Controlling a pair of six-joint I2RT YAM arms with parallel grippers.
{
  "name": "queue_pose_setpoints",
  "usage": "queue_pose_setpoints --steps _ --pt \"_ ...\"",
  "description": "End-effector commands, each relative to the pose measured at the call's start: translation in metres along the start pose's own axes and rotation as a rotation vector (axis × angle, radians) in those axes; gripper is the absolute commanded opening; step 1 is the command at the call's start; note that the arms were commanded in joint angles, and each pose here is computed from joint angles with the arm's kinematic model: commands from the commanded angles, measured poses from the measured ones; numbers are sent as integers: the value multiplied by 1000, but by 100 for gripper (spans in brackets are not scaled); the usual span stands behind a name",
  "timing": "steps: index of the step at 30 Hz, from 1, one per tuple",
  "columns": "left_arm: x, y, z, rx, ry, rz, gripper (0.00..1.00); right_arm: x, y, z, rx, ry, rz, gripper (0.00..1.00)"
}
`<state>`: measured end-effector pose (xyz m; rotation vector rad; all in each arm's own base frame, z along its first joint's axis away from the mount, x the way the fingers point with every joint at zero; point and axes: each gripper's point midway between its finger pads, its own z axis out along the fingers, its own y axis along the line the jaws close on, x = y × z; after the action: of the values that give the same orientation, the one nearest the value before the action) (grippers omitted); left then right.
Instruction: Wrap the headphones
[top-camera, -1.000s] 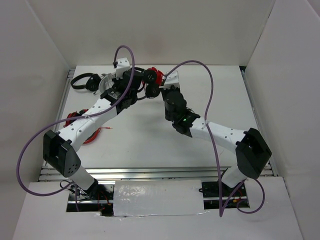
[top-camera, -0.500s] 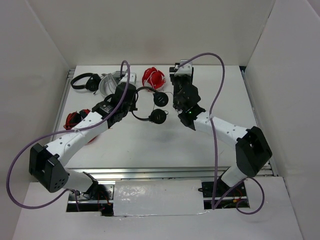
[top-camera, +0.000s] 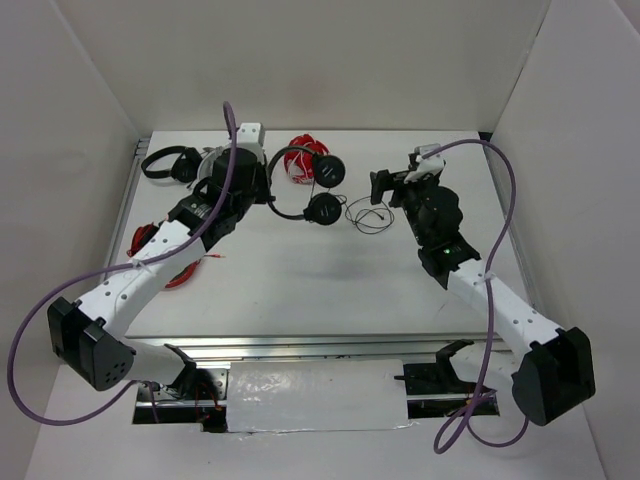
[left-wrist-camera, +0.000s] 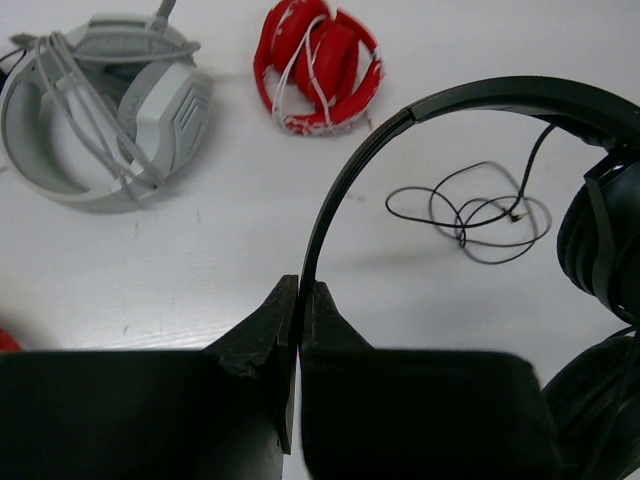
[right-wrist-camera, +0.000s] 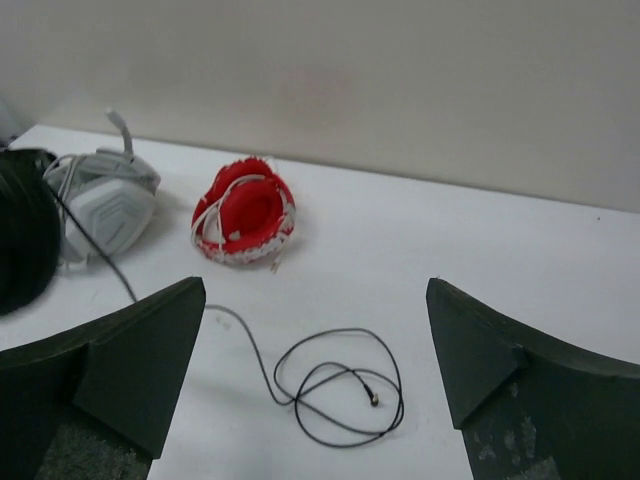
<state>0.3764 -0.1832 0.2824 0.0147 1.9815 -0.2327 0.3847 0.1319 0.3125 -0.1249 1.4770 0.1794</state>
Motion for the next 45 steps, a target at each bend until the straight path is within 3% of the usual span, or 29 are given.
queue_pose_setpoints --steps 1,4,10,13,19,23,27,34,41,45 --pt "-88 -23 -34 129 -227 -143 0 20 9 -15 -129 84 43 100" --pt "-126 -27 -54 158 -294 -176 0 45 8 -26 -204 143 31 100" --pt "-192 -46 -93 257 -396 -178 0 96 29 -29 -450 229 -176 100" --pt "-228 -56 -115 313 -459 -193 0 96 42 -6 -519 235 -193 100" --pt "-261 -64 -129 341 -509 -191 0 97 46 50 -528 216 -222 100" --pt "-269 -59 -134 322 -535 -194 0 100 87 53 -686 229 -194 100" --pt "-276 -51 -140 290 -568 -202 0 120 113 48 -723 285 -173 100" --pt "-272 -37 -140 219 -574 -191 0 131 87 26 -573 299 -63 100" --pt "-268 -33 -142 211 -582 -200 0 162 88 -2 -663 442 -197 100" --pt "-269 -33 -145 214 -586 -200 0 164 77 1 -601 456 -239 100"
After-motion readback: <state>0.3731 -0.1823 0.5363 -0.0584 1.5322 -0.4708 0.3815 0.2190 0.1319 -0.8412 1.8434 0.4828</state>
